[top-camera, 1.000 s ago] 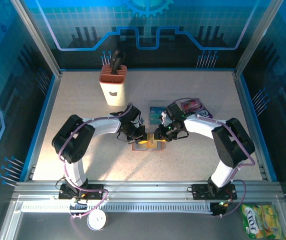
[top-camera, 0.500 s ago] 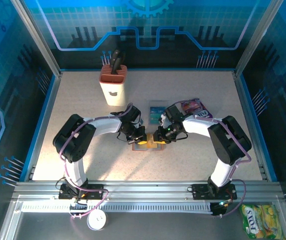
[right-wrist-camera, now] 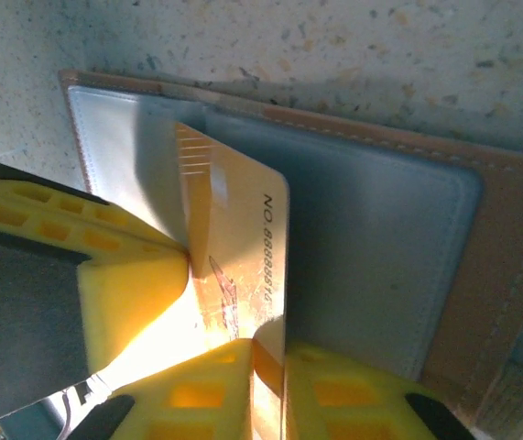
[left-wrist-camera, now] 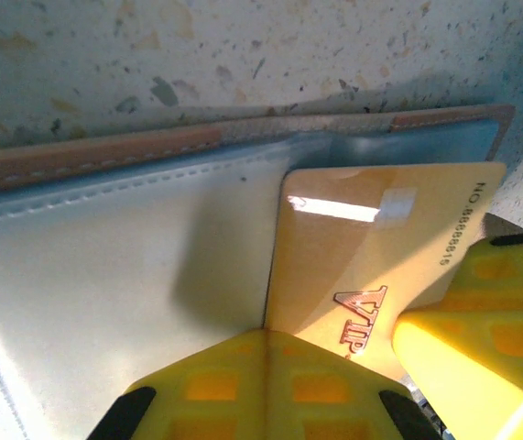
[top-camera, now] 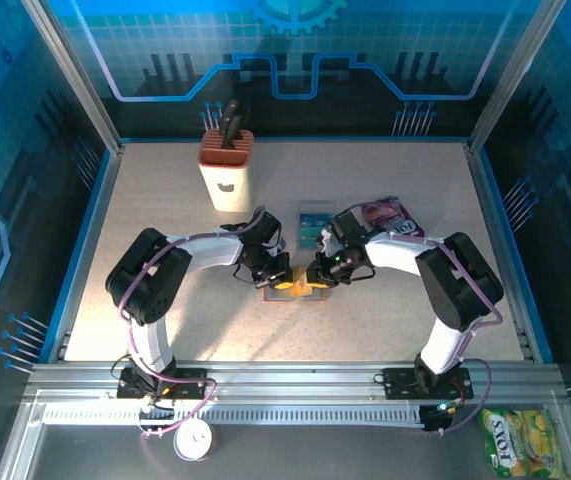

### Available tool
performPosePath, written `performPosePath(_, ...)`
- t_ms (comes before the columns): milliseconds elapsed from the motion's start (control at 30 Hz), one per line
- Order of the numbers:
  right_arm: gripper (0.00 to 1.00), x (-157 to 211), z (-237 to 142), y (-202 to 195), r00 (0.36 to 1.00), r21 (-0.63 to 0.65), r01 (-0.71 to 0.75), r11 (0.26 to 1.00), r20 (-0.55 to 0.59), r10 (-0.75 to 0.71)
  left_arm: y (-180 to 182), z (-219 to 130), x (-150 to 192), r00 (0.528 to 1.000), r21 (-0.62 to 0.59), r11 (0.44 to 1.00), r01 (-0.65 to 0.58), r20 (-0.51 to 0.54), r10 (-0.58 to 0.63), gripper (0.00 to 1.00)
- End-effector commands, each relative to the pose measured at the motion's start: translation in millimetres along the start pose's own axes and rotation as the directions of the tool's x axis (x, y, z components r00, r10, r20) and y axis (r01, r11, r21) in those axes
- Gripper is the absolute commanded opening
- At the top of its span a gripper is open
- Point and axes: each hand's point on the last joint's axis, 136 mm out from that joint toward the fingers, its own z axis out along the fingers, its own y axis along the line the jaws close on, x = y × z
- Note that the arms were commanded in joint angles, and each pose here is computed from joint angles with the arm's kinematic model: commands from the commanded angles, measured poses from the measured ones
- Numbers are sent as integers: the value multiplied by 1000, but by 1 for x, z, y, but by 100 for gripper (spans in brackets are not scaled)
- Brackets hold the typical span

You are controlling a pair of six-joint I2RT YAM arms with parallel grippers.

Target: Take the credit cards out of the card holder

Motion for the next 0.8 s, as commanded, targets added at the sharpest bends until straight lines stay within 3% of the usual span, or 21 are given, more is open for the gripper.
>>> performPosePath(0, 12, -4, -9, 7, 1000, -31, 4, 1000, 25, -3, 3, 1, 3, 1000, -35, 999, -1, -16, 0, 0)
performPosePath(533, 4, -9, -40, 18, 994, 17, 85, 996, 73, -86, -17, -22, -2, 998, 8, 999, -41, 42, 41, 1)
performPosePath(767, 0, -13, -62, 24, 968, 93, 239, 966, 56, -245, -13, -40, -9, 993, 21, 999, -33, 113, 31, 1)
